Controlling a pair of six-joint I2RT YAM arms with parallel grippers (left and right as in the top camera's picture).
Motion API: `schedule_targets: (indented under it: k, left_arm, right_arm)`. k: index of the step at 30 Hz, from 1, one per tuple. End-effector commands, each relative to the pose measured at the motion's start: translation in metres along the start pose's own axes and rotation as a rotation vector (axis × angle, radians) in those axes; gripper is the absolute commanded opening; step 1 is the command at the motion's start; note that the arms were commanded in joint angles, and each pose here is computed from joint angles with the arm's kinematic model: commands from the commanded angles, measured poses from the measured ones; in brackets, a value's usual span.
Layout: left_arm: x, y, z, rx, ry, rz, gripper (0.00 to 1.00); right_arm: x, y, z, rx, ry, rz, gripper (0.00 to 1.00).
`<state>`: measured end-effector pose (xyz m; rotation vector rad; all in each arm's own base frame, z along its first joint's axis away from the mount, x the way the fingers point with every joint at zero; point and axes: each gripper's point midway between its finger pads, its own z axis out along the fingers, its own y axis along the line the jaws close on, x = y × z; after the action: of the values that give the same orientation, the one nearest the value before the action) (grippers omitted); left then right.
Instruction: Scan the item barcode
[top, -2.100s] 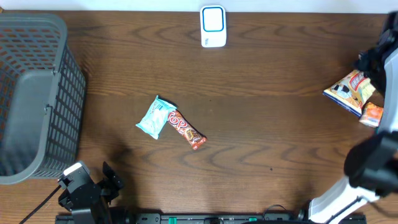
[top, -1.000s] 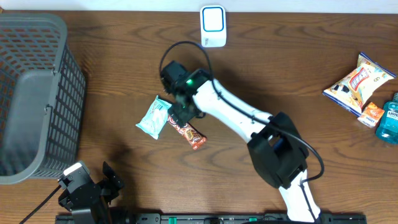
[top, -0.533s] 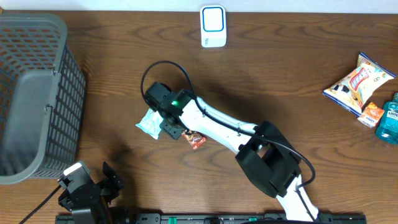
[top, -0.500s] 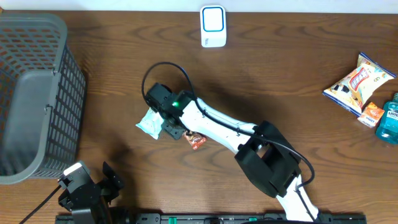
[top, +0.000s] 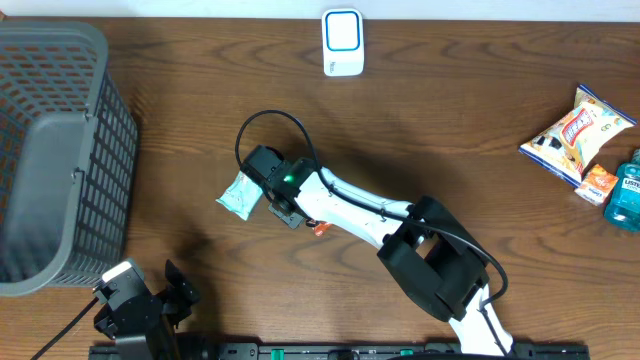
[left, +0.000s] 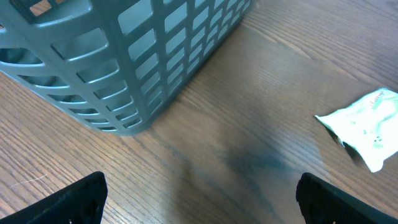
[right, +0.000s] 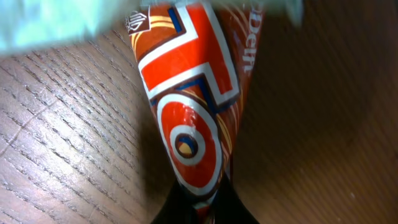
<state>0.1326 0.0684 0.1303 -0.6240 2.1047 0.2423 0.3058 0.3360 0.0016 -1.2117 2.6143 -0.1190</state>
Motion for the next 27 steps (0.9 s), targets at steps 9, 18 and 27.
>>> schedule_targets:
  k: [9, 18, 27]
  left_arm:
    - [-0.004, 0.002, -0.002, -0.007, -0.012, -0.014, 0.97]
    - [-0.004, 0.002, -0.002, -0.007, -0.012, -0.014, 0.97]
    - [-0.004, 0.002, -0.002, -0.007, -0.013, -0.014, 0.97]
  right_arm:
    - [0.004, 0.038, -0.115, -0.928, 0.089, 0.139, 0.01]
    - [0.007, 0.014, -0.185, -1.406, 0.108, 0.42, 0.01]
    - [0.007, 0.011, -0.208, -1.52, 0.084, 0.453, 0.01]
